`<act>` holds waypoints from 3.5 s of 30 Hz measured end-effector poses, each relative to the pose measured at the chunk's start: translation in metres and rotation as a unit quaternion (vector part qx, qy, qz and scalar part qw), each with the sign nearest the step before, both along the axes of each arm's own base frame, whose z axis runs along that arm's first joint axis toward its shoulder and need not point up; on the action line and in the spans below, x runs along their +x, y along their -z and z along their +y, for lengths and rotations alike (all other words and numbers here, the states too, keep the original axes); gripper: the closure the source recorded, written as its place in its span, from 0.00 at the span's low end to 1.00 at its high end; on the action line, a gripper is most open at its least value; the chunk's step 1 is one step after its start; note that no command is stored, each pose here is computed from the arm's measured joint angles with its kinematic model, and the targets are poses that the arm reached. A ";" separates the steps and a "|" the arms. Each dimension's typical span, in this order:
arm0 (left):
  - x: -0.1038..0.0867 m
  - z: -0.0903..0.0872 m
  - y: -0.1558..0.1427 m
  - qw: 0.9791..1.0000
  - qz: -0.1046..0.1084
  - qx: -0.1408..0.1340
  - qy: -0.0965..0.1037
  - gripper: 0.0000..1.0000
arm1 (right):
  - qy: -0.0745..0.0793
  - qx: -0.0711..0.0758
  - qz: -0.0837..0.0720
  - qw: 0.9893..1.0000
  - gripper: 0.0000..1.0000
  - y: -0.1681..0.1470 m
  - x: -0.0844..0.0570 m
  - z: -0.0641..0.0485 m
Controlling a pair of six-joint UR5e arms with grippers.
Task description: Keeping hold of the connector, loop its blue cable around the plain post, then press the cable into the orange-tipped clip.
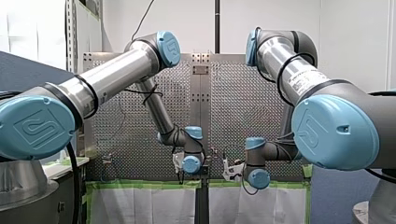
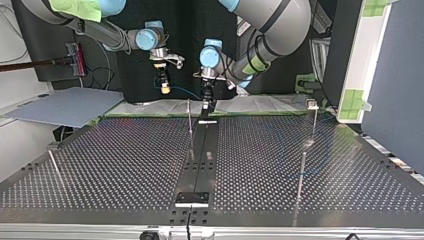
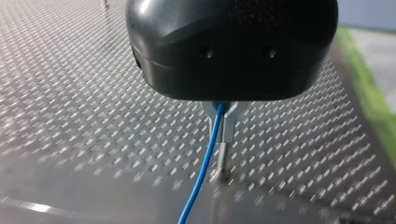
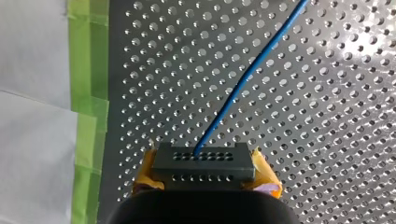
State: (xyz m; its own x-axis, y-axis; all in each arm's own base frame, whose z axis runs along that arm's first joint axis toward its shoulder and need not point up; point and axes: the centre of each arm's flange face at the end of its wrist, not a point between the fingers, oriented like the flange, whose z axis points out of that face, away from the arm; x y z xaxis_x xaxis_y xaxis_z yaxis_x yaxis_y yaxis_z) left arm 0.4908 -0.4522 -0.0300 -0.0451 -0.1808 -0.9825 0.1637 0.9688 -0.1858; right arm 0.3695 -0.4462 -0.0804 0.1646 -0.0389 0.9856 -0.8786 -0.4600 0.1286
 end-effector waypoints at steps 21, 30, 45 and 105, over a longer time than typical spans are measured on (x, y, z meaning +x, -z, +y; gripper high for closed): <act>0.042 -0.007 0.022 0.999 -0.009 -0.030 -0.029 1.00 | 0.020 -0.018 -0.002 1.000 1.00 -0.005 -0.009 -0.034; 0.051 -0.003 0.019 0.999 -0.013 -0.038 -0.033 1.00 | 0.027 -0.024 -0.006 0.999 1.00 -0.008 -0.013 -0.046; 0.083 -0.012 -0.007 0.998 -0.028 -0.047 -0.036 1.00 | 0.039 -0.030 -0.007 0.999 1.00 -0.022 -0.015 -0.084; 0.071 0.009 -0.006 0.993 0.041 0.100 -0.056 0.00 | 0.063 -0.026 -0.017 0.998 1.00 -0.039 -0.041 -0.134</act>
State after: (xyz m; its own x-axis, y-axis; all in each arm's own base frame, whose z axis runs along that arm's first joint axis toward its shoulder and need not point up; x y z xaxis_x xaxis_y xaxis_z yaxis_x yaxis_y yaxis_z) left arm 0.5619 -0.4431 -0.0240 -0.1172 0.0081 -0.9931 0.0452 0.9990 0.0028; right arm 0.3285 -0.5798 -0.0419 0.1274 -0.0057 0.9918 -0.9332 -0.3394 0.1179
